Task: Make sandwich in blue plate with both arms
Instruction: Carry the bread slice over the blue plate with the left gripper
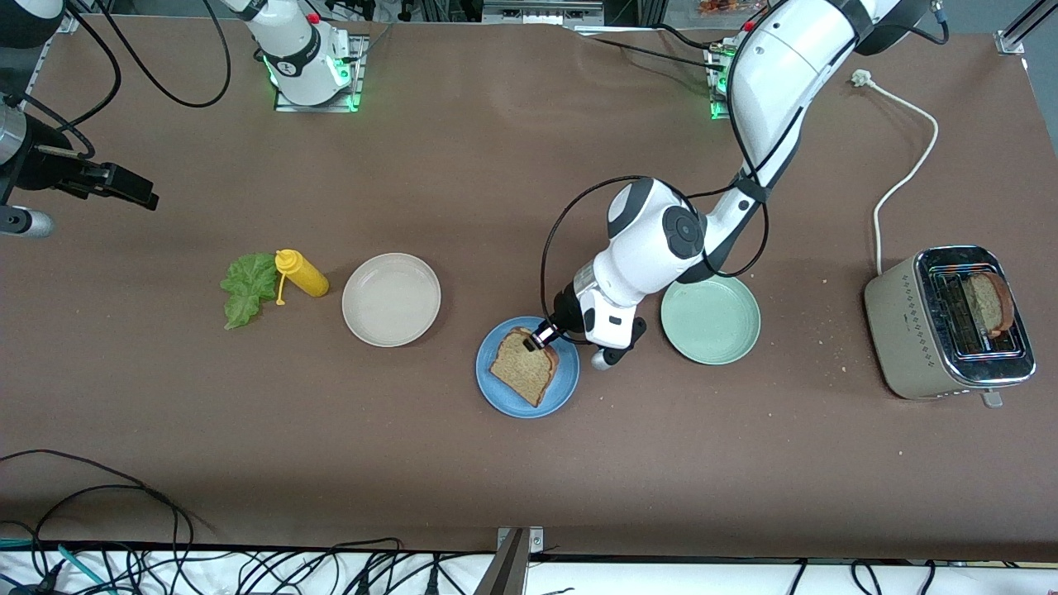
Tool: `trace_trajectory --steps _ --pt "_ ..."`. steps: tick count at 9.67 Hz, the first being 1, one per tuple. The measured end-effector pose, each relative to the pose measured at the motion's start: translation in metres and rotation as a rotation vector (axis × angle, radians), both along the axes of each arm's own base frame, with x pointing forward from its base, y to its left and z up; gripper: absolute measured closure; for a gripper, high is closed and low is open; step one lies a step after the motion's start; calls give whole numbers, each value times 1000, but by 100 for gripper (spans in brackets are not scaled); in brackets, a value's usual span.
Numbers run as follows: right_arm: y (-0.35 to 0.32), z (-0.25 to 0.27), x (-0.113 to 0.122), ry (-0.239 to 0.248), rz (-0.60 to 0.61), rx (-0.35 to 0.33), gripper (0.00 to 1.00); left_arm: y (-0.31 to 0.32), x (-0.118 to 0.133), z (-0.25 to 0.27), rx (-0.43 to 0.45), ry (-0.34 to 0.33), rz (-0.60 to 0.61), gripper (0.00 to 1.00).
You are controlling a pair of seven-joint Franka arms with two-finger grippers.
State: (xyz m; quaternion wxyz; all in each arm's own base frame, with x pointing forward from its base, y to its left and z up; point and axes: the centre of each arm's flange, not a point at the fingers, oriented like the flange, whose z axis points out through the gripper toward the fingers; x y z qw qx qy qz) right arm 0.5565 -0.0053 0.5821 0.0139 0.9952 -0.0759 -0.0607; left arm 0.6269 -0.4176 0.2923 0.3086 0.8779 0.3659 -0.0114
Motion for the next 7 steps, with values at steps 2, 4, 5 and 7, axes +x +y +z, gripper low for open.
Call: trace_trajectory --steps 2,4,5,7 --pt "0 0 0 0 0 0 0 -4 7 -9 -8 1 5 91" --pt "0 0 0 0 0 0 0 -10 6 -21 -6 12 1 91" --pt "0 0 0 0 0 0 0 -11 5 -27 -4 19 -1 91" --pt "0 -3 2 3 0 0 0 -13 5 -34 -5 26 -2 91"
